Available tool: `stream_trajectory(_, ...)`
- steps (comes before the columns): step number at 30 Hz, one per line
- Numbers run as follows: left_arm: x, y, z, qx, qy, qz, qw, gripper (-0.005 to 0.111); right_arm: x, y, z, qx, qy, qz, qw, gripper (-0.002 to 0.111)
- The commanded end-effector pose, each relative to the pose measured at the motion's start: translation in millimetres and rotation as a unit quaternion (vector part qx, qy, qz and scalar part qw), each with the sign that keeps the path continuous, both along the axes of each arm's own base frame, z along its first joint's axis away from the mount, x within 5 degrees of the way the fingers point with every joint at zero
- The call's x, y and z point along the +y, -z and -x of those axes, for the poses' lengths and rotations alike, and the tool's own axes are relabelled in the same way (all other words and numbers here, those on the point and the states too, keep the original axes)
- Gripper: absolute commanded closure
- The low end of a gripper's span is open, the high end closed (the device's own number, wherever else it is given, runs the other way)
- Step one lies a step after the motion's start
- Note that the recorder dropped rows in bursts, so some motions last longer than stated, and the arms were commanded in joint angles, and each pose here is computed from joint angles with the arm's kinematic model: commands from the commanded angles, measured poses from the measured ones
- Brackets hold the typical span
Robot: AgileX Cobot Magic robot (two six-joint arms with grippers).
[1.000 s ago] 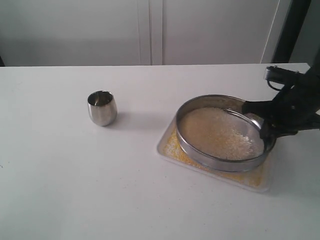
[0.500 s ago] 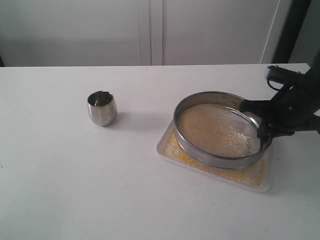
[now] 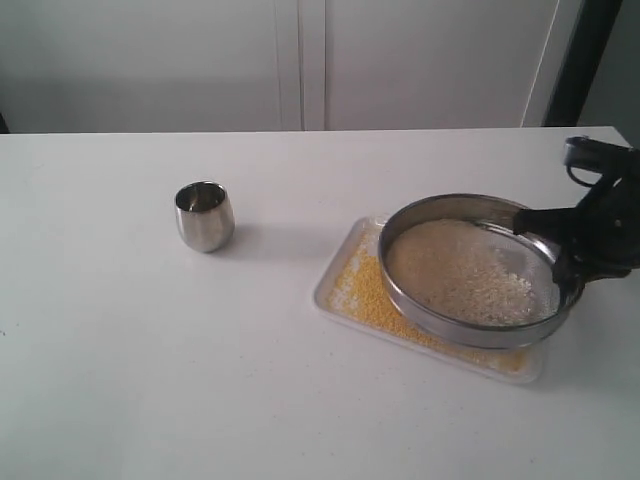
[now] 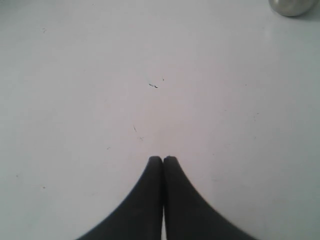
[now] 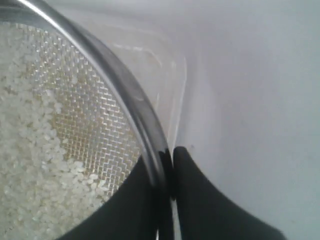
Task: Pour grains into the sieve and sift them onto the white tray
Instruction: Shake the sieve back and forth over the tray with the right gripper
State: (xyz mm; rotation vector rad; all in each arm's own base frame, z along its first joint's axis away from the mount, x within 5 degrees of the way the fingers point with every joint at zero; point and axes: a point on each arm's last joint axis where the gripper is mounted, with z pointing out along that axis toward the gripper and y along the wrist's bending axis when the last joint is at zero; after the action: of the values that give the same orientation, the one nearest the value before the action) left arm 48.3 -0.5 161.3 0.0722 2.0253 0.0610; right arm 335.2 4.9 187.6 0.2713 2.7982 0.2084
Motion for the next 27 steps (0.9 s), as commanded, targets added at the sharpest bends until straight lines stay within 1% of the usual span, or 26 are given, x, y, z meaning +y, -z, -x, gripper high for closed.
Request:
stream_trajectory(1,0,4,0,0.005,-0.002,0.005,1.000,0.107,33,2,-15,-0.038,0.007,-0.052,0.998,0.108)
stream_trajectory(2,0,4,0,0.005,-0.002,0.005,1.000,0.107,37,4,-14,-0.022,-0.005,-0.051,0.998,0.108)
stream_trajectory(4,0,4,0,0.005,-0.002,0.005,1.000,0.107,27,2,-8,-0.008,-0.013,-0.031,0.999,0.108)
stream_trajectory(7,0,4,0,0.005,-0.002,0.005,1.000,0.107,7,-12,3,-0.032,0.008,-0.010,0.999,0.108)
stream_trajectory(9,0,4,0,0.005,-0.002,0.005,1.000,0.107,10,-14,-1,-0.059,0.030,-0.032,0.997,0.108)
stream_trajectory(11,0,4,0,0.005,-0.002,0.005,1.000,0.107,27,-8,-11,-0.064,0.025,-0.060,0.996,0.108)
stream_trajectory(13,0,4,0,0.005,-0.002,0.005,1.000,0.107,34,1,-15,-0.014,-0.002,-0.055,0.998,0.108)
stream_trajectory(15,0,4,0,0.005,-0.002,0.005,1.000,0.107,23,0,-9,0.019,-0.016,-0.029,0.999,0.108)
stream_trajectory(17,0,4,0,0.005,-0.002,0.005,1.000,0.107,10,-8,0,0.002,-0.007,-0.009,1.000,0.108)
stream_trajectory(18,0,4,0,0.005,-0.002,0.005,1.000,0.107,7,-14,-1,-0.031,0.011,-0.012,0.999,0.108)
stream_trajectory(19,0,4,0,0.005,-0.002,0.005,1.000,0.107,9,-17,-6,-0.061,0.036,-0.032,0.997,0.108)
stream_trajectory(20,0,4,0,0.005,-0.002,0.005,1.000,0.107,17,-17,-11,-0.073,0.048,-0.058,0.994,0.108)
stream_trajectory(21,0,4,0,0.005,-0.002,0.005,1.000,0.107,27,-14,-15,-0.070,0.028,-0.066,0.995,0.108)
stream_trajectory(23,0,4,0,0.005,-0.002,0.005,1.000,0.107,37,-4,-21,-0.020,-0.011,-0.063,0.998,0.108)
stream_trajectory(25,0,4,0,0.005,-0.002,0.005,1.000,0.107,27,-5,-17,0.003,-0.005,-0.052,0.999,0.108)
stream_trajectory(27,0,4,0,0.005,-0.002,0.005,1.000,0.107,12,-15,-6,-0.001,-0.006,-0.029,1.000,0.108)
